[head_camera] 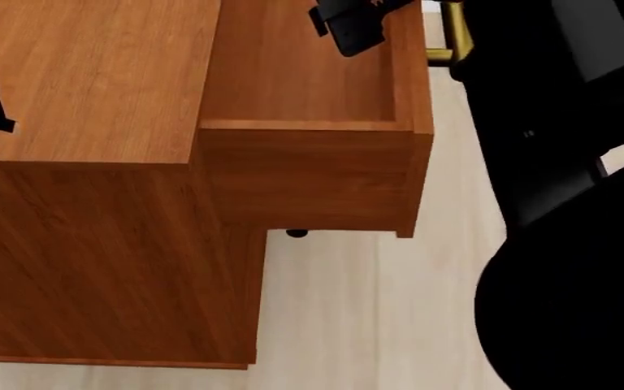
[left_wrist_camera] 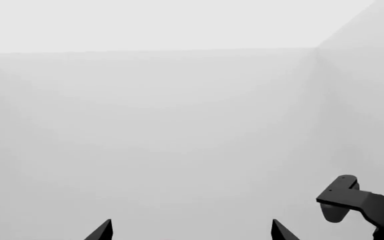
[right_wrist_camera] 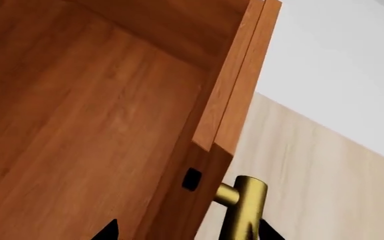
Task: Close the bottom drawer of the cabinet and open the top drawer.
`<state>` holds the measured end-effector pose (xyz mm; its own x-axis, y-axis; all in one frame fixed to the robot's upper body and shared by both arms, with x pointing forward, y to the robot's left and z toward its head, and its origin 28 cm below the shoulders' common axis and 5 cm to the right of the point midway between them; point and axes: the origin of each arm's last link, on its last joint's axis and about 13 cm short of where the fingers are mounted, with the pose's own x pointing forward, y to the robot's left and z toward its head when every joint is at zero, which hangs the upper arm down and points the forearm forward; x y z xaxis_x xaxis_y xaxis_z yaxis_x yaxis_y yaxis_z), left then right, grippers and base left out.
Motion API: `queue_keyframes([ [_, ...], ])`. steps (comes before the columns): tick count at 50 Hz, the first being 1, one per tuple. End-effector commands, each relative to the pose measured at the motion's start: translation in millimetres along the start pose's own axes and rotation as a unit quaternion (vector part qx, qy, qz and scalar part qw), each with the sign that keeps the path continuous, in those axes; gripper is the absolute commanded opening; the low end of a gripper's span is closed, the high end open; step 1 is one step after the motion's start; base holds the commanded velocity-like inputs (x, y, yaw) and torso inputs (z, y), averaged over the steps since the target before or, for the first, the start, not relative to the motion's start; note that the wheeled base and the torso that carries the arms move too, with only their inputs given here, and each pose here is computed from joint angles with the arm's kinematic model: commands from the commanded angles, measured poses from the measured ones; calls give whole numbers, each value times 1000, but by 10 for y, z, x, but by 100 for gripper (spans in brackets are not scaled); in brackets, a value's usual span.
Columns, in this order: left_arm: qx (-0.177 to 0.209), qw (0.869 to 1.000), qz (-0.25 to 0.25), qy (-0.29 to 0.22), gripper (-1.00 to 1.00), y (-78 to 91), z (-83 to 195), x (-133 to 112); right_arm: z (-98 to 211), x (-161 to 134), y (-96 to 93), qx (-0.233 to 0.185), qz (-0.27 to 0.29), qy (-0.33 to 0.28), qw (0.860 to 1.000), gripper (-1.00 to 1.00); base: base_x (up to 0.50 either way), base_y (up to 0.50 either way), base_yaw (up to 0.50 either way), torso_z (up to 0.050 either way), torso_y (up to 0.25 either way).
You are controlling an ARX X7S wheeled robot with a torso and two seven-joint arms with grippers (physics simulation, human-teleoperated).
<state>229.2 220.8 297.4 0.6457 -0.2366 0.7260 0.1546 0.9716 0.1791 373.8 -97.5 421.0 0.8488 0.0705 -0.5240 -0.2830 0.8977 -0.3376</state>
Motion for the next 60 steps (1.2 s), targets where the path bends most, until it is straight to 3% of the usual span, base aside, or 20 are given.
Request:
queue_keyframes([
  [1, -1, 1000, -1, -1, 100, 0, 3, 10, -219, 45, -295, -11, -98, 57, 994, 100, 0, 0, 0, 0, -11],
  [60, -5, 1000, 0, -5, 100, -4, 5, 14, -637, -325, -799, 7, -201, 126, 971, 100, 0, 0, -1, 0, -1],
])
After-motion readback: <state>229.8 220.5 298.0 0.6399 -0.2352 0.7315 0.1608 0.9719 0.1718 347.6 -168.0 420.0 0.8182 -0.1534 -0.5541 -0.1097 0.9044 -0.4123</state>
